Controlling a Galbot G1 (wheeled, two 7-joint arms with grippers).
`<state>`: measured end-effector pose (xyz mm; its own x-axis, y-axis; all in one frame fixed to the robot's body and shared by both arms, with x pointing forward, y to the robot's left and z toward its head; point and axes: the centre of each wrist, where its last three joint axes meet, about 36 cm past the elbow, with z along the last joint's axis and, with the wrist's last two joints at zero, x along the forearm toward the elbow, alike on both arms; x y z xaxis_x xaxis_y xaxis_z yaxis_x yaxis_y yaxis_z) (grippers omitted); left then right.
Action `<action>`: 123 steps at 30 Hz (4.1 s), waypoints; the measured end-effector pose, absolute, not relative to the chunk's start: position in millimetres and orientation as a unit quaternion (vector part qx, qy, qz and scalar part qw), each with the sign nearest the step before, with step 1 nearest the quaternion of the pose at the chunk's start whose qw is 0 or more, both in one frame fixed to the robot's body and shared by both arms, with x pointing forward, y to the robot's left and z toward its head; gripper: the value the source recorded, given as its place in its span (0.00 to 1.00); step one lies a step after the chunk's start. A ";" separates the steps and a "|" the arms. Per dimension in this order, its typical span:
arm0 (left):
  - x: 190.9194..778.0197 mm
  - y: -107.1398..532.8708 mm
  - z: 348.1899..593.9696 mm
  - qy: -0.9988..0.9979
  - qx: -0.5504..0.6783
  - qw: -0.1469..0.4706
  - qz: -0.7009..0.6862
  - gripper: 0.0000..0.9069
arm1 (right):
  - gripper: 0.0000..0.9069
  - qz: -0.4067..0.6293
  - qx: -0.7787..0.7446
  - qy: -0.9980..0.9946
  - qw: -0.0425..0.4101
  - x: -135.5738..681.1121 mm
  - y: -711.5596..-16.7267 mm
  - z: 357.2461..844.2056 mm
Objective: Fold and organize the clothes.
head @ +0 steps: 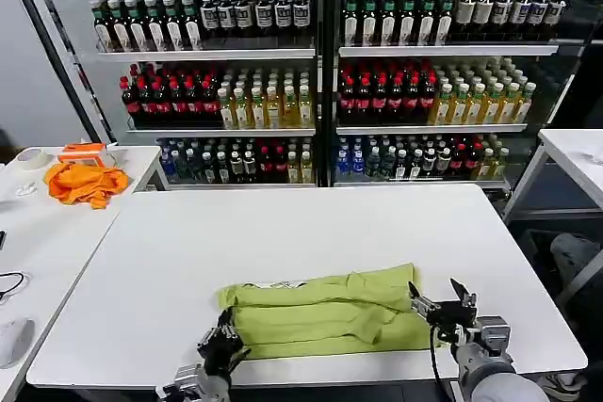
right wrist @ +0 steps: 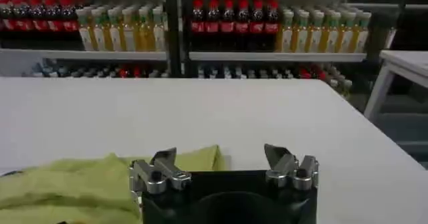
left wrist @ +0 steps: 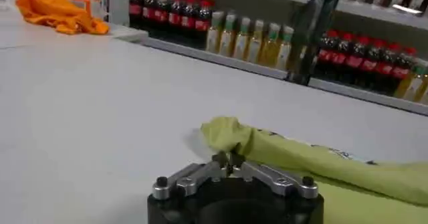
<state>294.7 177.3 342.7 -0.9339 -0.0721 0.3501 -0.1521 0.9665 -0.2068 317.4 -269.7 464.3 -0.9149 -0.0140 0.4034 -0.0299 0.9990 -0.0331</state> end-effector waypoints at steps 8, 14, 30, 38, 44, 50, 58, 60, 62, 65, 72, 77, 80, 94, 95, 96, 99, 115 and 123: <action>297.3 229.4 364.1 -0.981 0.085 0.145 0.096 0.02 | 1.00 0.016 0.013 -0.979 0.204 320.8 -268.9 464.1; 305.6 285.3 386.4 -0.986 0.107 0.114 0.062 0.02 | 1.00 0.017 0.017 -0.979 0.203 322.7 -268.5 464.4; 317.6 295.1 451.7 -0.985 0.031 0.078 0.152 0.02 | 1.00 0.025 0.020 -0.976 0.214 320.4 -269.5 459.4; 325.5 241.2 444.4 -0.950 -0.052 0.119 0.283 0.02 | 1.00 0.033 0.017 -0.977 0.209 325.6 -276.3 463.7; 331.6 199.2 432.5 -0.922 -0.099 0.149 0.343 0.02 | 1.00 0.037 0.017 -0.978 0.206 328.7 -280.2 466.0; 337.9 163.7 418.5 -0.904 -0.129 0.175 0.368 0.02 | 1.00 0.038 0.017 -0.978 0.205 332.0 -280.8 465.4; 345.3 128.1 399.1 -0.899 -0.157 0.199 0.358 1.00 | 1.00 0.040 0.015 -0.978 0.203 336.5 -283.6 465.7; 346.1 123.9 392.9 -0.901 -0.162 0.204 0.346 1.00 | 1.00 0.041 0.014 -0.978 0.203 337.0 -284.7 465.9; 345.6 121.1 388.9 -0.904 -0.166 0.204 0.336 1.00 | 1.00 0.041 0.013 -0.978 0.203 337.8 -285.8 466.0; 344.4 118.4 385.5 -0.908 -0.175 0.199 0.325 1.00 | 1.00 0.041 0.012 -0.978 0.202 339.4 -286.7 465.7; 338.1 124.5 386.8 -0.918 -0.176 0.185 0.302 1.00 | 1.00 0.037 0.013 -0.979 0.202 342.9 -285.6 464.4; 337.0 145.6 385.8 -0.937 -0.144 0.169 0.269 1.00 | 1.00 0.033 0.012 -0.979 0.203 344.0 -285.0 462.5; 334.1 163.2 386.7 -0.951 -0.118 0.152 0.243 1.00 | 1.00 0.031 0.011 -0.979 0.203 344.5 -285.2 461.1; 325.9 213.4 373.6 -0.977 -0.039 0.133 0.161 1.00 | 1.00 0.030 0.004 -0.979 0.203 341.9 -284.7 459.4; 325.3 213.9 372.7 -0.977 -0.038 0.134 0.160 1.00 | 1.00 0.030 0.004 -0.979 0.203 341.5 -284.3 459.5; 324.6 213.8 371.9 -0.977 -0.039 0.136 0.160 1.00 | 1.00 0.030 0.004 -0.979 0.203 341.1 -284.0 459.7; 324.1 213.3 368.0 -0.977 -0.040 0.140 0.156 1.00 | 1.00 0.030 0.004 -0.979 0.203 339.9 -282.8 460.5; 327.4 218.6 353.4 -0.966 -0.048 0.188 0.173 1.00 | 1.00 0.031 0.000 -0.979 0.201 332.3 -282.6 465.7; 335.9 221.1 355.3 -0.947 -0.054 0.203 0.242 0.94 | 1.00 0.032 -0.001 -0.979 0.199 327.9 -282.6 469.5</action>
